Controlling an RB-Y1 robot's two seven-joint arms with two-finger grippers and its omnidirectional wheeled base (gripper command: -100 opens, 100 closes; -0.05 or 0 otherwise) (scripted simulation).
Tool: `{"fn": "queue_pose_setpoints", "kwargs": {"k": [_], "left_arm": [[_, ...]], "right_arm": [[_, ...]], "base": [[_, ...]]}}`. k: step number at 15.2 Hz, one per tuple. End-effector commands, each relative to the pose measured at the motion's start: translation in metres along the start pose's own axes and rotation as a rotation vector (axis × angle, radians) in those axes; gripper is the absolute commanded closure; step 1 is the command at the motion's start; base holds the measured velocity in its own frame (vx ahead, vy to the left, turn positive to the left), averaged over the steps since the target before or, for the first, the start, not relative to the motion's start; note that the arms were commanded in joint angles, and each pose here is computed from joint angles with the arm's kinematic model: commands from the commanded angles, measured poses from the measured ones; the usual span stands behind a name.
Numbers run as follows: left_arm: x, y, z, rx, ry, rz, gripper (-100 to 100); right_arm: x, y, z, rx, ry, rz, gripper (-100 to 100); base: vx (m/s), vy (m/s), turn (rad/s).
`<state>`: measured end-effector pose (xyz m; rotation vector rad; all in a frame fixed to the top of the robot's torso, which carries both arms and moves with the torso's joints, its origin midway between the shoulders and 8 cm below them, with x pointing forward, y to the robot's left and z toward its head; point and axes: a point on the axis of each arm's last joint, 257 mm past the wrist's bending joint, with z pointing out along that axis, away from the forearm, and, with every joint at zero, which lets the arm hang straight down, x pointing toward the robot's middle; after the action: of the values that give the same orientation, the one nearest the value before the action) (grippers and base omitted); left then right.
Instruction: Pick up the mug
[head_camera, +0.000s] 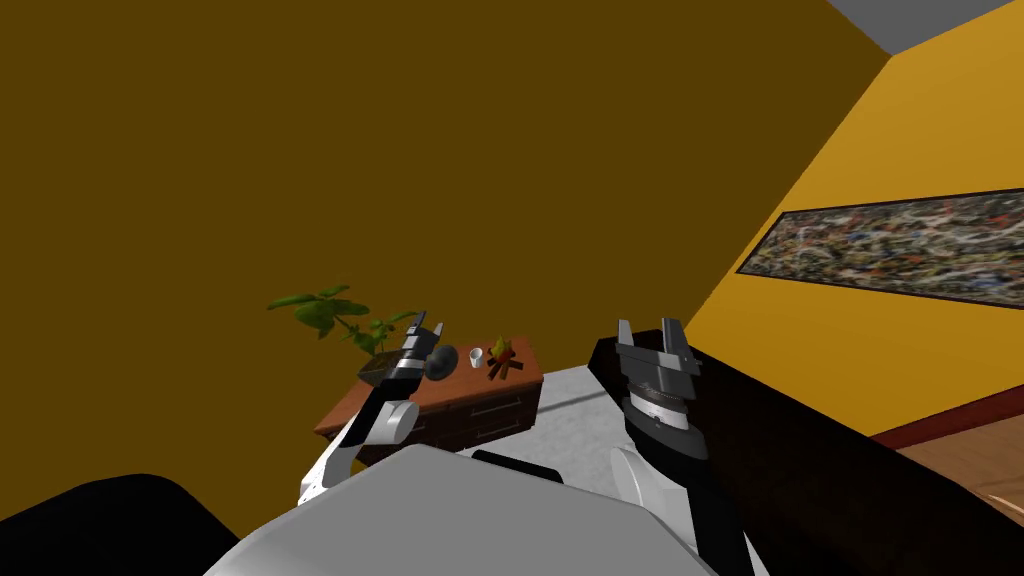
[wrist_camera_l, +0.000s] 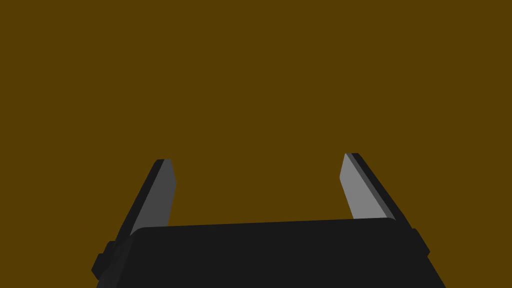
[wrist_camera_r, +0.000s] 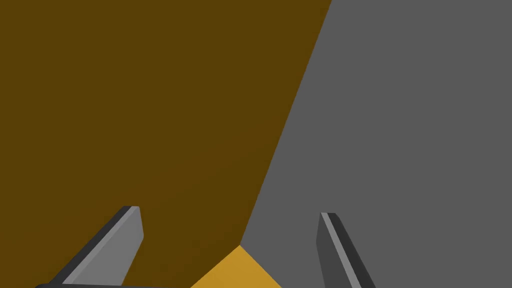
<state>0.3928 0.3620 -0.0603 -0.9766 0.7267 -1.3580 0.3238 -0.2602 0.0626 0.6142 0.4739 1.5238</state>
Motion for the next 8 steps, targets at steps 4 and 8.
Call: {"fn": "queue_pose_setpoints", "kwargs": {"k": [4,8], "left_arm": [[-0.024,0.047,-0.005,-0.120,-0.033,-0.008,-100],[-0.056,0.090,-0.013,-0.254,-0.075,-0.026,-100]], "right_arm": [[0.000,0.000,0.000,0.000,0.000,0.000,0],[0.000,0.000,0.000,0.000,0.000,0.000,0]], "base": [[-0.001,0.001,-0.177],[-0.001,0.002,-0.238]]}}
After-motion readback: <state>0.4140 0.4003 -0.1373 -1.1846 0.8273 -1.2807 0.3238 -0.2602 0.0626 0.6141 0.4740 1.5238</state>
